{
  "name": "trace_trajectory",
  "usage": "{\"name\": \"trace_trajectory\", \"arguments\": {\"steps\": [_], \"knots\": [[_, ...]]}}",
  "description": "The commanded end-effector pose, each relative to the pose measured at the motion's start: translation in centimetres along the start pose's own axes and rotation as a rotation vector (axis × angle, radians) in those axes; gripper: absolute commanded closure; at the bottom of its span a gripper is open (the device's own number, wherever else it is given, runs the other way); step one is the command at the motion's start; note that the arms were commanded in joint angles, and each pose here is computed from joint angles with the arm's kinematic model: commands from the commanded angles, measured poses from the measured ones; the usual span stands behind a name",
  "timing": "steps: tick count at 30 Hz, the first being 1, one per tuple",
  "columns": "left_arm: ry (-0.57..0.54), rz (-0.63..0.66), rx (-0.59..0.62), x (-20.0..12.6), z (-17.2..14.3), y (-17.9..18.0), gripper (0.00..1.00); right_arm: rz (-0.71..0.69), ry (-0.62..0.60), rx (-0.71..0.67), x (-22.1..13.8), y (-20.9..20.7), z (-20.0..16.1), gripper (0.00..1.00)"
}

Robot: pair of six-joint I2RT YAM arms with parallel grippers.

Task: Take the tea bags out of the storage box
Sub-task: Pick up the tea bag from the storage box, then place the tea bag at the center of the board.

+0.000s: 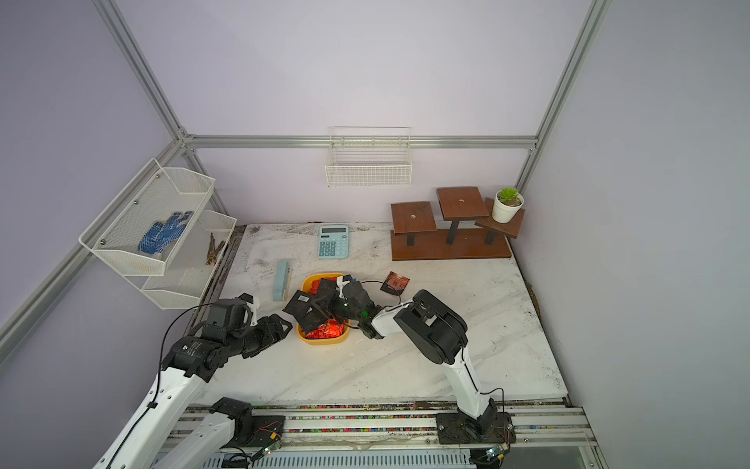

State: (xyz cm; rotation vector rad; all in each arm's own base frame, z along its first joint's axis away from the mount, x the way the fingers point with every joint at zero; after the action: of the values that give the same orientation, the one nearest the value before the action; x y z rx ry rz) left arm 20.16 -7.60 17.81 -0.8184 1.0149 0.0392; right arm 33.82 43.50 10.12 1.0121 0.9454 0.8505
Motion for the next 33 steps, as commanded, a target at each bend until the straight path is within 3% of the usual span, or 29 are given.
{"name": "trace_trajectory", "arguments": {"steps": [1,11,17,25,33], "knots": [[-0.025,-0.048,-0.002,-0.7,0.6,-1.1,0.26,0.089,-0.014,-0.026,-1.4,3.1,0.6,1.00],[-0.027,-0.081,0.009,-1.1,1.4,-2.7,0.28,0.130,-0.042,-0.139,-5.1,8.7,1.5,1.00],[-0.036,-0.103,0.018,-1.6,1.7,-3.5,0.28,0.120,-0.088,-0.166,-8.6,9.7,3.3,1.00],[0.001,-0.116,0.054,-1.1,1.8,-5.2,0.29,0.005,-0.197,-0.218,-17.2,8.0,7.8,1.00],[0.067,-0.133,0.134,1.2,0.3,-8.4,0.30,-0.192,-0.378,-0.191,-26.9,2.3,13.9,1.00]]}}
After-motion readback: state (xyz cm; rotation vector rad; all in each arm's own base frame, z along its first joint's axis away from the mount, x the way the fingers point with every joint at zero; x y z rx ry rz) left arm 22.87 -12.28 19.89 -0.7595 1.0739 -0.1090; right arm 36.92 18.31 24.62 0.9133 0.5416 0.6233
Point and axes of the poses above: each gripper's point midway between its finger pads, its own x axis out along the fingers, its own y axis along the line the jaws close on, z = x × y, the point moved 2 cm from there along -x, back along the fingers, and after that the axes turned 10 degrees about -x, right-handed, at the moved point
